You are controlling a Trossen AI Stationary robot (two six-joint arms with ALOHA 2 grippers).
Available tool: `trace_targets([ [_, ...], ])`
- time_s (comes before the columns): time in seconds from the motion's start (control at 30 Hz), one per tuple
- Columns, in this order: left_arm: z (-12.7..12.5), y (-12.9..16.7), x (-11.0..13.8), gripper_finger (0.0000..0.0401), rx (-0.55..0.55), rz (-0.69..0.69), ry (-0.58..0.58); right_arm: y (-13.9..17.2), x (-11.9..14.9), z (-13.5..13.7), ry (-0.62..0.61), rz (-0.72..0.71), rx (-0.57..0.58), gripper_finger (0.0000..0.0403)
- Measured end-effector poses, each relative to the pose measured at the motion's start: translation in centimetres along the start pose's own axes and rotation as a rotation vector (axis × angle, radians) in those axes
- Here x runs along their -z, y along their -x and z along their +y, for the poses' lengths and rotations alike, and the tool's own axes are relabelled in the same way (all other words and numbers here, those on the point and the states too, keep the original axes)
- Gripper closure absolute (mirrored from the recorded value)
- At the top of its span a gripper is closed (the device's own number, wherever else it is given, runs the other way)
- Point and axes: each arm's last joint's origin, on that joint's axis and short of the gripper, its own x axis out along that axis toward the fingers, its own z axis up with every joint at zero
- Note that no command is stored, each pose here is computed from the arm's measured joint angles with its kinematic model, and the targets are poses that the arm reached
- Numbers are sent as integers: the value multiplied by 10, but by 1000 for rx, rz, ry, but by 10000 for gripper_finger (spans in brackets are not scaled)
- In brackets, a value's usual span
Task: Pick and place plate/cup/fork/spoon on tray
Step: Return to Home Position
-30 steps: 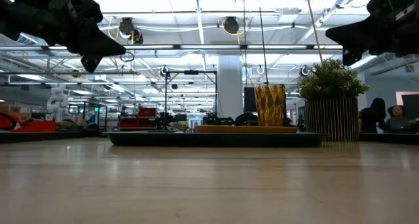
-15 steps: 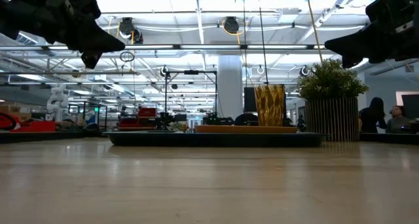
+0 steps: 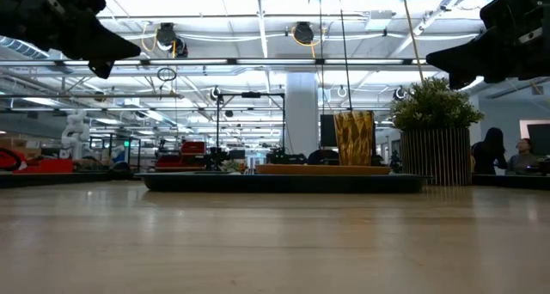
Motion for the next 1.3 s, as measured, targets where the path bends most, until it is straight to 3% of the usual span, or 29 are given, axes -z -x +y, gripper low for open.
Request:
trace_targets([
  [0.2,2,-1,19,399,0,-2,-8,0,0,0,0,0,0,403],
  [0.57,6,-16,51,400,8,-185,-47,0,0,0,0,0,1,403],
  [0.9,-3,-16,51,400,80,-195,-66,0,0,0,0,0,1,403],
  [1.13,-10,-15,52,400,36,-198,-126,0,0,0,0,0,1,403],
  [1.3,-14,-14,49,401,65,-233,-155,0,0,0,0,0,1,403],
])
